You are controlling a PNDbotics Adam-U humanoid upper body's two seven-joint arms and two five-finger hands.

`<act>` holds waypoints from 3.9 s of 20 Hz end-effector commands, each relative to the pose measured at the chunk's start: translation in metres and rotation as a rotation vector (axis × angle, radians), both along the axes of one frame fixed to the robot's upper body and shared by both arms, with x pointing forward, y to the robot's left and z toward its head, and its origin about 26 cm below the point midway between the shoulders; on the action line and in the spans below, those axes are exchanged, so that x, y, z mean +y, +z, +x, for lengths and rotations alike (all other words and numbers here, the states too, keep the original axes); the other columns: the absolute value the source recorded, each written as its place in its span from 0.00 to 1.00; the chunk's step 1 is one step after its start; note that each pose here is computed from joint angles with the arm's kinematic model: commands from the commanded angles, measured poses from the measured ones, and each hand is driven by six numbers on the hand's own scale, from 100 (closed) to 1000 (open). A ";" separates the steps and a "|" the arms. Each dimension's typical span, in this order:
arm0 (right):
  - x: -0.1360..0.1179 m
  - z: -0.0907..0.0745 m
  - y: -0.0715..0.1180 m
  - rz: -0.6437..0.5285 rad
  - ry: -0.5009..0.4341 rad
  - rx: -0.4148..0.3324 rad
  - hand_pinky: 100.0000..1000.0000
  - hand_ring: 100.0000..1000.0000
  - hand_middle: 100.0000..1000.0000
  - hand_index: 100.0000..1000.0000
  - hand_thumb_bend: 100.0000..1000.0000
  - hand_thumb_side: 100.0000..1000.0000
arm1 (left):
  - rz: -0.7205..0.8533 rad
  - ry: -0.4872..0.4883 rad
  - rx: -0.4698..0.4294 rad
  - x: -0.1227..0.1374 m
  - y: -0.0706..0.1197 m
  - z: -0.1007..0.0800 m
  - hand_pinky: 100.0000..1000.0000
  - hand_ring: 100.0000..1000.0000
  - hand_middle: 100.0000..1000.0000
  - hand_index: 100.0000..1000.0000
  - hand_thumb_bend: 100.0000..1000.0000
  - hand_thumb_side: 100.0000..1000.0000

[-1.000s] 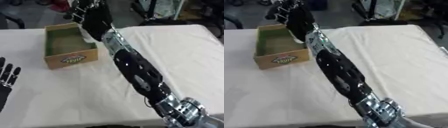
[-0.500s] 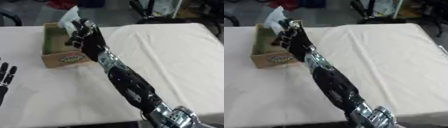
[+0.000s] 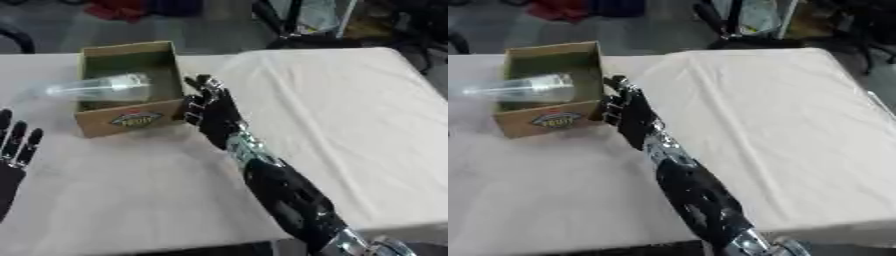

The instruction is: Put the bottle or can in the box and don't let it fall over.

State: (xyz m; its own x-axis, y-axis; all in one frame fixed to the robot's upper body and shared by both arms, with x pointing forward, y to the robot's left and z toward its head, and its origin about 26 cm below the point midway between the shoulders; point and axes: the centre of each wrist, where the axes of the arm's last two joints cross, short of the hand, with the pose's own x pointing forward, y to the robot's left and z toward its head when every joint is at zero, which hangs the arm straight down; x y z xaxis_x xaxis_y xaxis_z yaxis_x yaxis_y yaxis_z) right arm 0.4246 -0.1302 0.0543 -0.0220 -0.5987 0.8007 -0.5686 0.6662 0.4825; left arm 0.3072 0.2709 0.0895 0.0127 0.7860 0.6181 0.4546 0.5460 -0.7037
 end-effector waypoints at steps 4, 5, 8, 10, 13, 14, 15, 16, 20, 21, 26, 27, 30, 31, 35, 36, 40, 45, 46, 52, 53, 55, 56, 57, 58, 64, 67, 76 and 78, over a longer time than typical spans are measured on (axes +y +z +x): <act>-0.078 -0.013 0.066 0.137 -0.175 -0.223 0.56 0.47 0.39 1.00 0.00 0.65 | 0.037 0.049 -0.005 0.013 0.003 -0.004 0.65 0.55 0.59 0.89 0.57 1.00; -0.093 -0.021 0.067 0.142 -0.216 -0.236 0.57 0.49 0.41 1.00 0.00 0.65 | 0.041 0.056 0.000 0.015 0.002 -0.005 0.65 0.55 0.59 0.89 0.57 1.00; -0.133 -0.049 0.057 0.113 -0.339 -0.255 0.64 0.57 0.48 1.00 0.00 0.68 | 0.052 0.074 0.012 0.019 -0.001 -0.007 0.65 0.55 0.59 0.89 0.56 1.00; -0.152 -0.070 0.041 0.070 -0.414 -0.245 0.67 0.60 0.51 1.00 0.00 0.70 | 0.057 0.081 0.016 0.021 -0.002 -0.009 0.65 0.55 0.59 0.89 0.56 1.00; -0.164 -0.092 0.025 0.039 -0.480 -0.217 0.68 0.61 0.51 1.00 0.00 0.71 | 0.065 0.089 0.018 0.022 -0.003 -0.010 0.65 0.55 0.59 0.89 0.56 1.00; -0.165 -0.094 0.024 0.035 -0.487 -0.214 0.68 0.61 0.51 1.00 0.00 0.71 | 0.066 0.089 0.018 0.023 -0.003 -0.010 0.65 0.55 0.59 0.89 0.56 1.00; -0.165 -0.096 0.023 0.032 -0.492 -0.213 0.68 0.61 0.51 1.00 0.00 0.71 | 0.067 0.090 0.018 0.023 -0.003 -0.010 0.65 0.55 0.59 0.89 0.56 1.00; -0.165 -0.096 0.024 0.031 -0.494 -0.212 0.68 0.61 0.51 1.00 0.00 0.71 | 0.068 0.090 0.018 0.023 -0.003 -0.010 0.65 0.55 0.59 0.89 0.56 1.00; -0.165 -0.097 0.024 0.028 -0.498 -0.210 0.68 0.61 0.51 1.00 0.00 0.71 | 0.068 0.090 0.018 0.023 -0.003 -0.010 0.65 0.55 0.59 0.89 0.56 1.00; -0.164 -0.098 0.023 0.027 -0.499 -0.204 0.75 0.58 0.56 1.00 0.00 0.78 | 0.071 0.092 0.016 0.023 -0.003 -0.010 0.66 0.56 0.59 0.89 0.52 1.00; -0.180 -0.120 -0.023 -0.067 -0.561 -0.052 0.89 0.83 0.84 1.00 0.00 0.89 | 0.149 0.136 0.046 0.035 -0.007 -0.015 0.68 0.60 0.61 0.89 0.43 1.00; -0.192 -0.127 -0.025 -0.104 -0.579 -0.062 0.94 0.91 0.94 1.00 0.00 0.87 | 0.179 0.154 0.057 0.042 -0.005 -0.017 0.70 0.64 0.63 0.89 0.38 1.00; -0.220 -0.139 -0.024 -0.220 -0.592 -0.087 0.98 0.99 1.00 1.00 0.00 0.88 | 0.289 0.245 0.071 0.070 0.011 -0.028 0.72 0.69 0.67 0.90 0.31 1.00; -0.223 -0.140 -0.026 -0.244 -0.588 -0.093 1.00 1.00 1.00 1.00 0.00 0.88 | 0.327 0.280 0.078 0.080 0.018 -0.032 0.73 0.71 0.69 0.90 0.30 1.00; -0.225 -0.141 -0.032 -0.304 -0.581 -0.107 1.00 1.00 1.00 1.00 0.00 0.87 | 0.419 0.402 0.114 0.100 0.027 -0.037 0.74 0.74 0.72 0.91 0.32 1.00; -0.224 -0.141 -0.033 -0.315 -0.580 -0.108 1.00 1.00 1.00 1.00 0.00 0.88 | 0.431 0.421 0.121 0.101 0.028 -0.037 0.74 0.74 0.72 0.91 0.32 1.00; -0.218 -0.140 -0.033 -0.360 -0.575 -0.118 1.00 1.00 1.00 1.00 0.00 0.87 | 0.485 0.439 0.122 0.096 0.031 -0.037 0.76 0.76 0.74 0.92 0.33 1.00; -0.211 -0.138 -0.032 -0.416 -0.566 -0.126 1.00 1.00 1.00 1.00 0.00 0.86 | 0.552 0.416 0.086 0.090 0.034 -0.037 0.77 0.78 0.76 0.92 0.33 1.00; -0.209 -0.138 -0.031 -0.426 -0.563 -0.128 1.00 1.00 1.00 1.00 0.00 0.86 | 0.562 0.413 0.083 0.090 0.032 -0.037 0.77 0.78 0.76 0.92 0.33 1.00; -0.199 -0.137 -0.030 -0.494 -0.537 -0.143 1.00 1.00 1.00 1.00 0.00 0.85 | 0.625 0.414 0.068 0.090 0.023 -0.035 0.77 0.78 0.75 0.92 0.33 0.99; -0.198 -0.137 -0.030 -0.505 -0.534 -0.146 1.00 1.00 1.00 1.00 0.00 0.84 | 0.636 0.417 0.069 0.091 0.021 -0.034 0.77 0.78 0.75 0.92 0.33 0.99; -0.195 -0.136 -0.029 -0.528 -0.528 -0.154 1.00 1.00 1.00 1.00 0.00 0.83 | 0.658 0.418 0.068 0.090 0.017 -0.033 0.77 0.78 0.75 0.92 0.33 0.99; -0.194 -0.136 -0.029 -0.538 -0.526 -0.158 1.00 1.00 1.00 1.00 0.00 0.83 | 0.667 0.418 0.065 0.089 0.016 -0.033 0.77 0.78 0.75 0.92 0.33 0.99; -0.193 -0.136 -0.029 -0.549 -0.526 -0.162 1.00 1.00 1.00 1.00 0.00 0.83 | 0.676 0.418 0.061 0.088 0.014 -0.032 0.77 0.78 0.75 0.91 0.33 0.99; -0.192 -0.136 -0.029 -0.559 -0.526 -0.165 1.00 0.99 1.00 1.00 0.00 0.83 | 0.685 0.420 0.057 0.088 0.013 -0.032 0.77 0.78 0.75 0.91 0.33 0.98; -0.185 -0.135 -0.029 -0.624 -0.534 -0.179 0.99 0.96 1.00 1.00 0.00 0.84 | 0.747 0.436 0.043 0.085 0.005 -0.029 0.77 0.78 0.75 0.91 0.34 0.99; -0.181 -0.135 -0.029 -0.658 -0.538 -0.188 0.99 0.96 1.00 1.00 0.00 0.83 | 0.784 0.441 0.030 0.084 0.004 -0.029 0.78 0.78 0.75 0.91 0.36 0.96; -0.169 -0.134 -0.029 -0.757 -0.562 -0.223 0.99 0.97 1.00 1.00 0.00 0.77 | 0.925 0.429 -0.126 0.087 0.007 -0.030 0.81 0.81 0.78 0.96 0.50 0.70; -0.167 -0.134 -0.030 -0.770 -0.564 -0.224 0.99 0.97 1.00 1.00 0.00 0.78 | 0.956 0.418 -0.148 0.087 0.005 -0.030 0.81 0.81 0.78 0.96 0.47 0.68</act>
